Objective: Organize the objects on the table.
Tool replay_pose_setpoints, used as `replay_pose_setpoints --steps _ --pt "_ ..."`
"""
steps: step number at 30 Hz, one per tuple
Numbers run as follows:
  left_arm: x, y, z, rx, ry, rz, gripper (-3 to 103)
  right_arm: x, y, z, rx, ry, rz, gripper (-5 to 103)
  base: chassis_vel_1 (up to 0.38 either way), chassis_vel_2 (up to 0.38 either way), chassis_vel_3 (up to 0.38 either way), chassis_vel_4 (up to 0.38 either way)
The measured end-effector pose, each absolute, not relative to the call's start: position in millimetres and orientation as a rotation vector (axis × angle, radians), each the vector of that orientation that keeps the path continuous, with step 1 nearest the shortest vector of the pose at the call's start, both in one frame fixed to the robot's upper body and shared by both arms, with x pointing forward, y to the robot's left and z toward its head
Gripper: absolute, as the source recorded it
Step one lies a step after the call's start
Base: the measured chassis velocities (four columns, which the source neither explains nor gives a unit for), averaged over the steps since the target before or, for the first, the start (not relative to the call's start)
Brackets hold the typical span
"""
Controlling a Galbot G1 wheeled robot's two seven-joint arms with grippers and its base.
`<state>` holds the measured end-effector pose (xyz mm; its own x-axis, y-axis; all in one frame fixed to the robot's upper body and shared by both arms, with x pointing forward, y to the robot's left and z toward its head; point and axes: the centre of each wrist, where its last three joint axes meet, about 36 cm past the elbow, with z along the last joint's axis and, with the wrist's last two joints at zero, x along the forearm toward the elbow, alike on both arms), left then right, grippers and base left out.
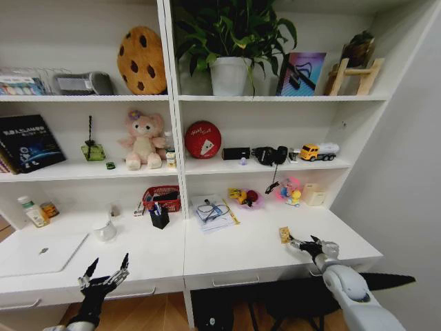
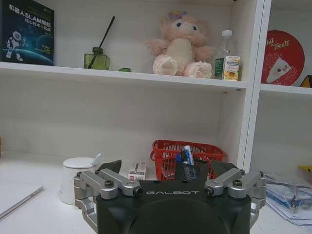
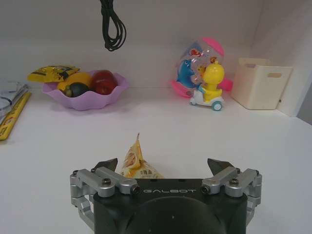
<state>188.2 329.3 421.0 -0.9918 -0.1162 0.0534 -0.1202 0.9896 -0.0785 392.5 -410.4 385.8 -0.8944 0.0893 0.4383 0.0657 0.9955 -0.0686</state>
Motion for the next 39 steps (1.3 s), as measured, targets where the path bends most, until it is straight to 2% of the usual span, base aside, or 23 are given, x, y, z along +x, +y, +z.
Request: replay_pose_setpoints --steps 9,11,12,14,15,17,20,21,23,24,25,26,28,29,30,32,33,34,35,37,39 --pt "188.2 329.3 421.0 0.183 -3.085 0.126 100 400.2 -417.9 372.6 -0.053 -2.706 0.062 101 0.0 0.0 0.0 0.0" --pt "188.2 329.3 421.0 0.183 -3.085 0.126 100 405.7 -424.4 366.3 -0.044 -2.707 0.06 94 0.0 0.0 0.0 0.0" --pt "188.2 329.3 421.0 0.183 -3.085 0.126 100 405.7 -424.4 366.3 -0.044 -2.707 0.06 94 0.0 0.0 0.0 0.0" --pt "188.2 329.3 421.0 0.183 -3.085 0.126 100 414.1 -431.6 361.3 -0.022 -2.719 0.068 84 0.0 0.0 0.0 0.0" --pt "188.2 329.3 421.0 0.183 -3.085 0.126 100 414.1 -431.6 361.3 -0.022 -2.719 0.068 84 0.0 0.0 0.0 0.0" --pt "188.2 329.3 421.0 0.183 -3.085 0.126 100 417.6 -431.9 358.6 0.006 -2.72 0.059 73 0.0 0.0 0.0 0.0" --pt "188.2 329.3 421.0 0.183 -3.085 0.126 100 418.8 -430.7 357.9 0.015 -2.72 0.053 67 0.0 0.0 0.0 0.0" --pt "188.2 329.3 421.0 0.183 -3.085 0.126 100 420.8 -427.9 356.0 0.021 -2.719 0.042 56 0.0 0.0 0.0 0.0" --pt "188.2 329.3 421.0 0.183 -3.085 0.126 100 421.5 -426.6 355.0 0.024 -2.719 0.038 56 0.0 0.0 0.0 0.0" --pt "188.2 329.3 421.0 0.183 -3.085 0.126 100 422.6 -424.1 354.0 0.03 -2.717 0.033 46 0.0 0.0 0.0 0.0" --pt "188.2 329.3 421.0 0.183 -3.085 0.126 100 423.6 -422.6 353.9 0.034 -2.716 0.031 40 0.0 0.0 0.0 0.0" --pt "188.2 329.3 421.0 0.183 -3.085 0.126 100 423.6 -422.6 353.9 0.034 -2.716 0.031 40 0.0 0.0 0.0 0.0" --pt "188.3 329.3 421.0 0.183 -3.085 0.126 100 426.6 -420.7 353.8 0.035 -2.715 0.027 29 0.0 0.0 0.0 0.0" --pt "188.3 329.3 421.0 0.183 -3.085 0.126 100 426.6 -420.7 353.8 0.035 -2.715 0.027 29 0.0 0.0 0.0 0.0" --pt "188.2 329.3 421.0 0.183 -3.085 0.126 100 427.7 -420.4 353.9 0.035 -2.715 0.028 24 0.0 0.0 0.0 0.0" --pt "188.2 329.3 421.0 0.183 -3.085 0.126 100 428.4 -420.0 354.3 0.036 -2.716 0.029 24 0.0 0.0 0.0 0.0" --pt "188.2 329.3 421.0 0.183 -3.085 0.126 100 429.1 -419.2 356.0 0.037 -2.72 0.034 13 0.0 0.0 0.0 0.0" --pt "188.3 329.3 421.0 0.183 -3.085 0.126 100 429.4 -417.4 359.8 0.042 -2.729 0.041 8 0.0 0.0 0.0 0.0" --pt "188.3 329.3 421.0 0.183 -3.085 0.126 100 429.4 -417.4 359.8 0.042 -2.729 0.041 8 0.0 0.0 0.0 0.0" --pt "188.2 329.3 421.0 0.183 -3.085 0.126 100 428.7 -410.9 374.1 0.07 -2.761 0.066 1 0.0 0.0 0.0 0.0" --pt "188.2 329.3 421.0 0.183 -3.085 0.126 100 429.3 -407.6 380.3 0.083 -2.774 0.079 1 0.0 0.0 0.0 0.0"
